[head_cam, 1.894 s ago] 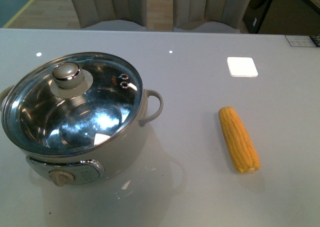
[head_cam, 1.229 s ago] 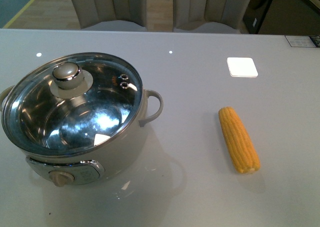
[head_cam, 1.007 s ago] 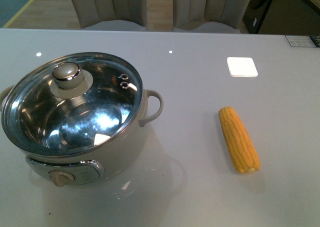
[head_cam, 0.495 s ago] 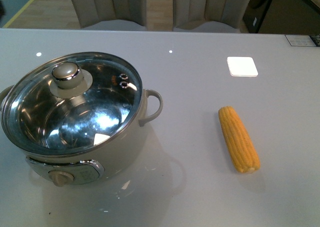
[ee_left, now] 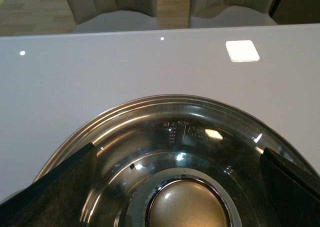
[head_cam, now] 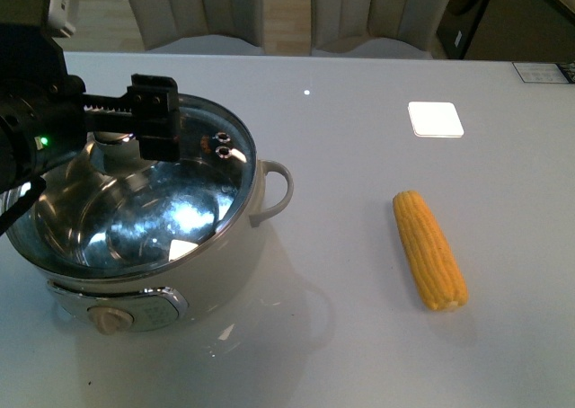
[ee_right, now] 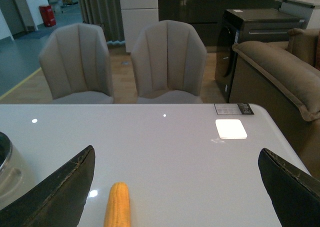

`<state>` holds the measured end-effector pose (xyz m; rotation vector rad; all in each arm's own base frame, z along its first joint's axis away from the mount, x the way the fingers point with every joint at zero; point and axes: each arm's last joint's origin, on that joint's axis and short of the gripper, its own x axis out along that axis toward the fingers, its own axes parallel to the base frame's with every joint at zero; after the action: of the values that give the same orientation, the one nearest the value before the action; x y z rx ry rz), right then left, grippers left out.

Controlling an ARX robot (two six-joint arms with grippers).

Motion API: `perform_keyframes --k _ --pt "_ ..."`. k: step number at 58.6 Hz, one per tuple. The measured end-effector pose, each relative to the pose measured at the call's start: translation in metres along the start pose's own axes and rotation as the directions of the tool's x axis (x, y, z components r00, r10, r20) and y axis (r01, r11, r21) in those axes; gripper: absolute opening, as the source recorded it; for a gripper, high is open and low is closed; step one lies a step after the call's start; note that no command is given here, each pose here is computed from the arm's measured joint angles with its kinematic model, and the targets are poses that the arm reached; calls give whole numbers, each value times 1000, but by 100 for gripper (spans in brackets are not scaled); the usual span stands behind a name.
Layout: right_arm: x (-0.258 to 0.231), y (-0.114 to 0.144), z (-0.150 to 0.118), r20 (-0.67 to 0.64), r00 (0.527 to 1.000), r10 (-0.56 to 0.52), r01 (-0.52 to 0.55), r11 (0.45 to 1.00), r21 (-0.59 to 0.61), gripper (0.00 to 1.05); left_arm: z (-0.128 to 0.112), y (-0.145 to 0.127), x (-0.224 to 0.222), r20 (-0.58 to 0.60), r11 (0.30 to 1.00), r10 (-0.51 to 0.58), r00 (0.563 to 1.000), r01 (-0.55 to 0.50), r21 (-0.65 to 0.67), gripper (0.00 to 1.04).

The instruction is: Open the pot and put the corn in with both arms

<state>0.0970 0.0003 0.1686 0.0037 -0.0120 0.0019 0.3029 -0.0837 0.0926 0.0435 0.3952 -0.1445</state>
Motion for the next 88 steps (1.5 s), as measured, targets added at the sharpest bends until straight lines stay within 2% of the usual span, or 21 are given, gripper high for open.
perform_keyframes --k 16,31,42,50,78,88 --pt "0 0 0 0 1000 -1 1 1000 0 96 -24 0 11 -65 1000 14 998 -15 -19 98" --pt "0 0 0 0 1000 0 0 1000 0 96 -24 -1 16 -70 999 12 997 -14 -33 97" --pt "0 0 0 0 1000 -1 1 1000 0 96 -23 -4 17 -72 999 4 997 -7 -36 70" --pt "0 0 0 0 1000 -1 1 1000 0 96 -22 -4 18 -67 999 7 998 -10 -35 44" --pt "0 0 0 0 1000 0 0 1000 0 96 -18 -4 17 -73 999 20 997 -22 -23 43" --pt "0 0 0 0 1000 -1 1 1000 0 96 -10 -4 14 -78 999 25 997 -26 -19 43"
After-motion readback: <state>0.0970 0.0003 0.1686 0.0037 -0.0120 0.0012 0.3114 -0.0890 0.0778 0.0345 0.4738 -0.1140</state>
